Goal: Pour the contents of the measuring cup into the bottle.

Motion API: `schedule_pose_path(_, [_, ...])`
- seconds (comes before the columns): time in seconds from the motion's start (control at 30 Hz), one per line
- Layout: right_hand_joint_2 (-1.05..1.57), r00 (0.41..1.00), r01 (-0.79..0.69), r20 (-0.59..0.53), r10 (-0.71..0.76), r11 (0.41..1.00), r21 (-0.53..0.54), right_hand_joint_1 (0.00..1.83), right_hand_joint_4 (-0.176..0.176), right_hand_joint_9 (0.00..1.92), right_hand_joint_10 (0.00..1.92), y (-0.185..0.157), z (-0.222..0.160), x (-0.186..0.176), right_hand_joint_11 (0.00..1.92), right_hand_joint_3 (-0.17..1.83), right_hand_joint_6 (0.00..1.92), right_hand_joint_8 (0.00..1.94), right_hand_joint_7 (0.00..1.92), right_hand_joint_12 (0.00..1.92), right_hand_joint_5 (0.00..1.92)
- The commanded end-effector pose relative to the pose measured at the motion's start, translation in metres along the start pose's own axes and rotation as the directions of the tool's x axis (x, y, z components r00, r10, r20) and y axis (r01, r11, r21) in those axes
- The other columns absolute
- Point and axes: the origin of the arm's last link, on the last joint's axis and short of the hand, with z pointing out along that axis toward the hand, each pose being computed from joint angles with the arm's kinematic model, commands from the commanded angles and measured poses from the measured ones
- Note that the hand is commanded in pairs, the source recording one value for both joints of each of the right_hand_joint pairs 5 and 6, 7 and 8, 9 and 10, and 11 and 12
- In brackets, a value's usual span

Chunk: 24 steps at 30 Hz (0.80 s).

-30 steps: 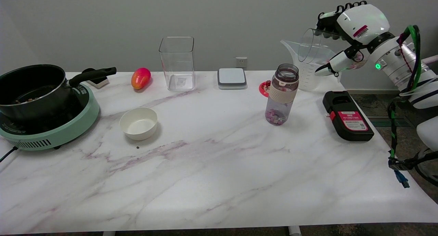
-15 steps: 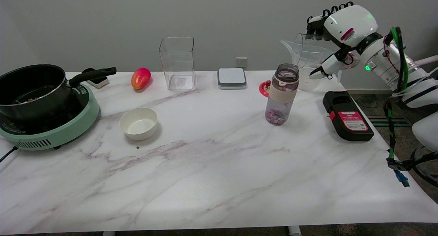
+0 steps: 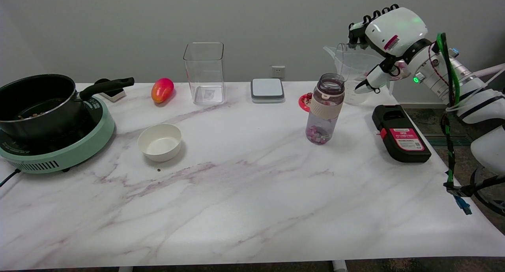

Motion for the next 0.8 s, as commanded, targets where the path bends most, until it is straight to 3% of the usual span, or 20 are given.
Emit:
schedule_pose_path(0.03, [0.52, 0.991, 0.136, 0.013, -0.136, 0.991, 0.007, 1.51, 0.0, 1.46, 1.46, -0.0012, 0.0064, 0.0077, 1.25, 1.11, 1.43, 1.54, 1.54, 1.25, 1.43])
schedule_pose_path(0.8, [0.48, 0.981, 0.19, 0.038, -0.191, 0.981, 0.023, 1.5, 0.0, 1.46, 1.46, 0.0014, 0.0085, 0.003, 1.24, 1.14, 1.45, 1.53, 1.53, 1.24, 1.45])
